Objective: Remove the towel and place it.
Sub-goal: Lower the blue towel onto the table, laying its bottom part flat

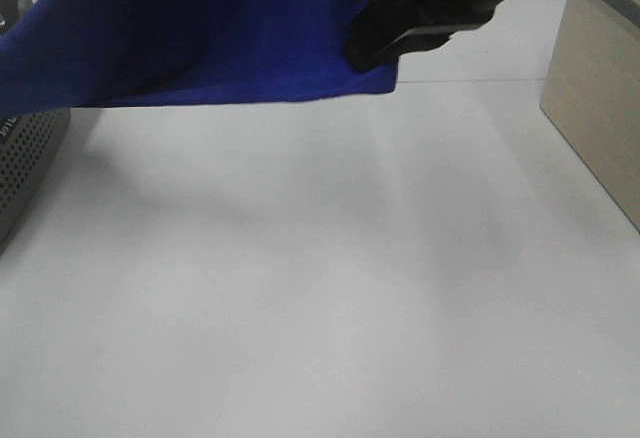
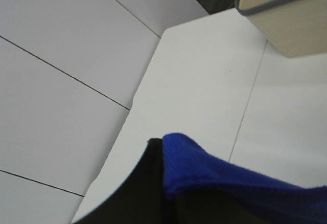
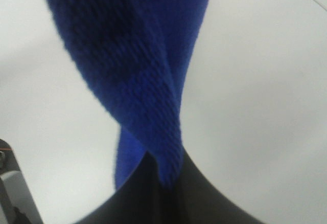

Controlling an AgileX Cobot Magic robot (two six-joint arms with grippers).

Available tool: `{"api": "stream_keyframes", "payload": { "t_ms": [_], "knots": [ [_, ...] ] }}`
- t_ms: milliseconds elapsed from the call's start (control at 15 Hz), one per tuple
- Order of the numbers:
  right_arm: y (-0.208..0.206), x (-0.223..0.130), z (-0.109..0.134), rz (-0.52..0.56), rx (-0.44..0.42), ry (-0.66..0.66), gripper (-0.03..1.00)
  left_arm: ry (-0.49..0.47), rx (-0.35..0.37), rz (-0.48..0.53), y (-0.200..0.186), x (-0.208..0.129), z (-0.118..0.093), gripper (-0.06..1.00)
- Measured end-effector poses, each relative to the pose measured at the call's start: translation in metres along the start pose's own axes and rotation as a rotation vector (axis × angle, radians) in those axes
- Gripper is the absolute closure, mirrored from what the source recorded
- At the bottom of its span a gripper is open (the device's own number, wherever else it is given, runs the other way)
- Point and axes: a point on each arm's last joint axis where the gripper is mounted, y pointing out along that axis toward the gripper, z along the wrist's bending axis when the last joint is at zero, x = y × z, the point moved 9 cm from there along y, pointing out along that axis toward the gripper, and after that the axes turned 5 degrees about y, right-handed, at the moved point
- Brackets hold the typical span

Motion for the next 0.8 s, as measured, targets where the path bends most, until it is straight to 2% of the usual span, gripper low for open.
{"api": "stream_keyframes", "payload": {
  "t_ms": [67,200,267,400,600,800],
  "knots": [
    [-0.007,0.0,-0.008,0.028,-0.048,0.005,0.97,-0.03,0.009,-0.006,0.004,0.0,0.001,0.94],
    [-0.04,0.006,-0.039,0.091,-0.251,0.02,0.97,-0.11,0.03,-0.02,0.016,-0.001,0.001,0.94],
    [-0.058,0.013,-0.052,0.088,-0.342,0.021,0.97,-0.137,0.034,-0.023,0.019,-0.002,0.002,0.94],
    [-0.094,0.033,-0.066,0.045,-0.459,0.014,0.97,-0.177,0.041,-0.02,0.019,-0.003,0.003,0.94],
    [-0.125,0.052,-0.068,-0.017,-0.507,0.006,0.97,-0.181,0.069,0.006,0.011,-0.006,0.009,0.94],
    [-0.138,0.057,-0.065,-0.027,-0.509,-0.007,0.97,-0.122,0.104,0.083,-0.02,-0.011,0.022,0.94]
  ]
}}
